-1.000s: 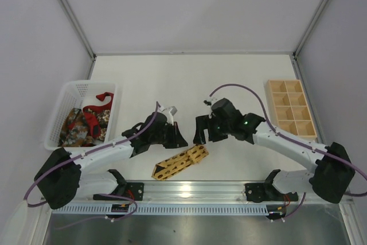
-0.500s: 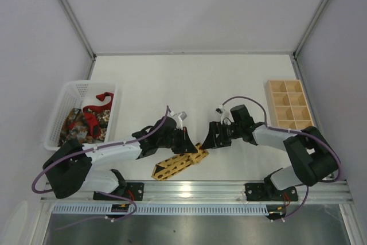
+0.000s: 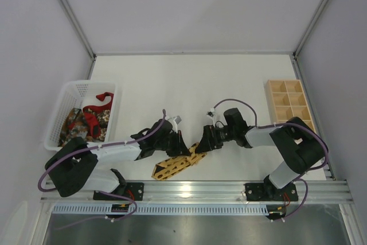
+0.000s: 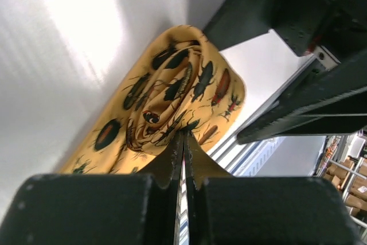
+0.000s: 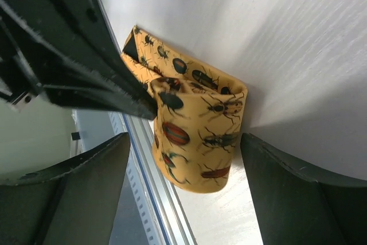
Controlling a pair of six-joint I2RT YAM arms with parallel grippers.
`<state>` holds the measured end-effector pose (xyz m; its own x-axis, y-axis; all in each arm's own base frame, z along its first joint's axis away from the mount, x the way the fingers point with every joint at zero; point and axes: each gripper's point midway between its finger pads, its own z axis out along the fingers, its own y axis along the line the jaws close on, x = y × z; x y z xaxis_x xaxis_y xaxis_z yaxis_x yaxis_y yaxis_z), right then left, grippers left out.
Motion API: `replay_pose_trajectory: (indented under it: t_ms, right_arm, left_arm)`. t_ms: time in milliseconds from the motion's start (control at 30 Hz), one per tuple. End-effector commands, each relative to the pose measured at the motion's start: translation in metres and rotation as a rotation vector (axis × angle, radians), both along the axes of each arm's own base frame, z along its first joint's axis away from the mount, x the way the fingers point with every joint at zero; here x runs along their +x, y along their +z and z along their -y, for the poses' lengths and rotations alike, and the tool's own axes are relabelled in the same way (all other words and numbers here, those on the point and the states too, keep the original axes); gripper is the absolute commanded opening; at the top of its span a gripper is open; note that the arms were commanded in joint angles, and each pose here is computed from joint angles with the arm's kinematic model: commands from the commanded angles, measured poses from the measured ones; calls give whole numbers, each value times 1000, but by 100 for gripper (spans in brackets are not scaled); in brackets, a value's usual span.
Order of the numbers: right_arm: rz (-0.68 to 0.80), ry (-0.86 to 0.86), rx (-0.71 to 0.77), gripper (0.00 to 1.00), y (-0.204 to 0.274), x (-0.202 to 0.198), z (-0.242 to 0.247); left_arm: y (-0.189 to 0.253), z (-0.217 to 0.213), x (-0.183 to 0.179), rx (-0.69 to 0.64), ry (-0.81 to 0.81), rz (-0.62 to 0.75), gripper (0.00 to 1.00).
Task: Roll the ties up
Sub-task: Roll the tie
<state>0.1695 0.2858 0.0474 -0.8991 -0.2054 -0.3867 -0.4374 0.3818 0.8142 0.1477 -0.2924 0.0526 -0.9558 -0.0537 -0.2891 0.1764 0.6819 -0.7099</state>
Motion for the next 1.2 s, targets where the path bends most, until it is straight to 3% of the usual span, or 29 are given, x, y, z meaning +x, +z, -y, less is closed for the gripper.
replay_pose_trajectory:
  t_ms: [0, 367, 500, 600, 667, 733, 800, 900, 1033, 1167]
  right_arm:
    - [-5, 10, 2, 84, -9, -8, 0]
    - [-33, -3, 30, 79, -16, -14, -18]
    - [-44, -23, 26, 71, -17, -15, -19]
    - [-28, -48, 5, 56, -12, -10, -17]
    - [6, -98, -37, 40, -12, 0, -15]
    - [31, -137, -106, 21, -11, 6, -7]
    - [58, -200, -228, 12, -12, 14, 5]
    - [87, -253, -401, 9, -19, 17, 28]
    - [84, -271, -378, 11, -6, 12, 31]
    - [60, -287, -343, 11, -1, 10, 26]
  left_arm:
    - [-2, -7, 0, -8, -14, 30, 5]
    - [-10, -19, 0, -11, 4, 28, 4]
    - [-6, -19, 1, -17, 1, 39, 4]
    - [-4, -19, 3, -19, 3, 48, 5]
    - [0, -17, 7, -26, 2, 54, 4]
    - [3, -17, 11, -22, 15, 64, 4]
    - [8, -24, 16, -3, 61, 82, 6]
    - [15, -44, 36, 59, 176, 174, 14]
    - [-7, -65, 52, 167, 243, 190, 16]
    - [-22, -52, 61, 183, 196, 168, 11]
